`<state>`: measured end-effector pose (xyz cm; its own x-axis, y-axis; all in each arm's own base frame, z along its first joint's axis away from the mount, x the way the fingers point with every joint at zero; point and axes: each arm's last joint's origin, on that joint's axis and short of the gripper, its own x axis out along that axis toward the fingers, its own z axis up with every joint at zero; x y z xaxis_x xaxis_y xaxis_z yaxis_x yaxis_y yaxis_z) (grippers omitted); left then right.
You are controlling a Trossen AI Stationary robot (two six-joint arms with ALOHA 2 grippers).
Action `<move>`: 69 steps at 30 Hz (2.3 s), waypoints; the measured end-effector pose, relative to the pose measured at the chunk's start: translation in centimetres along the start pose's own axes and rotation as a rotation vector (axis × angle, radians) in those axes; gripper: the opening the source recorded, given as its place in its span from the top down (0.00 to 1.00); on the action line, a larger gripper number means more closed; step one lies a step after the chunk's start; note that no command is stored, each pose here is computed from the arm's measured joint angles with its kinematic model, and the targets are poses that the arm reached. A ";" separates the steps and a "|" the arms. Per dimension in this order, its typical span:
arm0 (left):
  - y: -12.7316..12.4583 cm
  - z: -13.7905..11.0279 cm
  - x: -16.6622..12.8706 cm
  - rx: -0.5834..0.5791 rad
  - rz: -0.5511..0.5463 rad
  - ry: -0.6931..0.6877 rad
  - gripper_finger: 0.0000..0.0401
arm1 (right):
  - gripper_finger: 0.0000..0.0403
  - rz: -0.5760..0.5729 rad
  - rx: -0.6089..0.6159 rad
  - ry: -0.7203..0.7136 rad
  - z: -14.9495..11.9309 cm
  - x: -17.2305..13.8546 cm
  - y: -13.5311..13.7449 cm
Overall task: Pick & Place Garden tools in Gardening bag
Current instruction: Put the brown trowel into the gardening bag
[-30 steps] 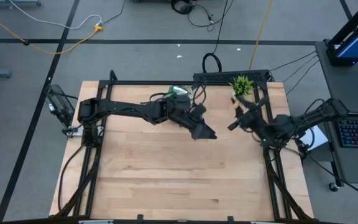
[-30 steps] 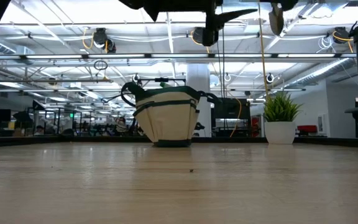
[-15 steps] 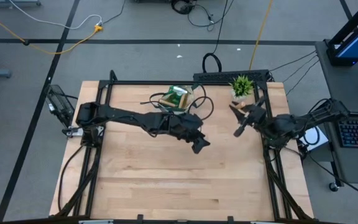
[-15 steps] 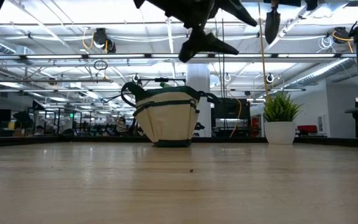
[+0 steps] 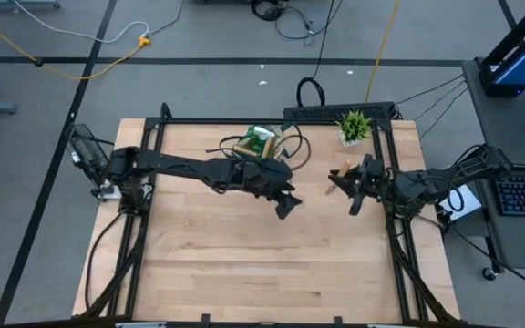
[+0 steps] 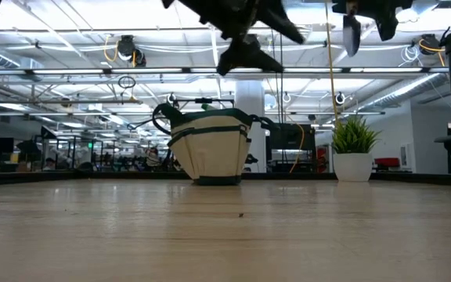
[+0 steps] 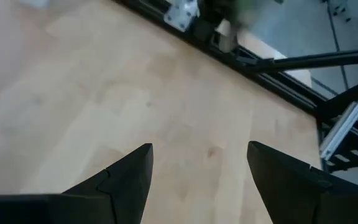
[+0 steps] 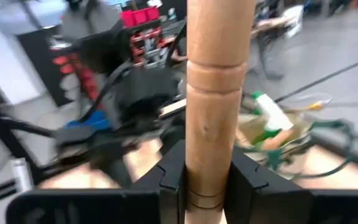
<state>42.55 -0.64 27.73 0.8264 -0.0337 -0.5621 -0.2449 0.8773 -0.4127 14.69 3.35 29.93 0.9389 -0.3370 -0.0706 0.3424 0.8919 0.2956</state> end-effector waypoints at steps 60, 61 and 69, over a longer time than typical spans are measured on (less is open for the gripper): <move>10.3 -14.4 -18.7 0.044 0.034 -0.280 0.34 | 0.86 -0.122 -0.088 0.012 1.9 23.8 -11.5; 10.3 -14.4 -18.7 0.044 0.034 -0.280 0.34 | 0.86 -0.124 -0.088 0.018 1.7 23.9 -11.6; 10.3 -14.4 -18.7 0.040 0.034 -0.280 0.34 | 0.86 -0.147 -0.059 0.096 0.1 24.5 -12.2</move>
<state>17.26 2.16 23.69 0.9272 0.1248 -0.3533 -0.2596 0.8938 -0.3656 33.51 -15.82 24.71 0.8767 -0.4374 -0.2003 0.4752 0.8522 0.2191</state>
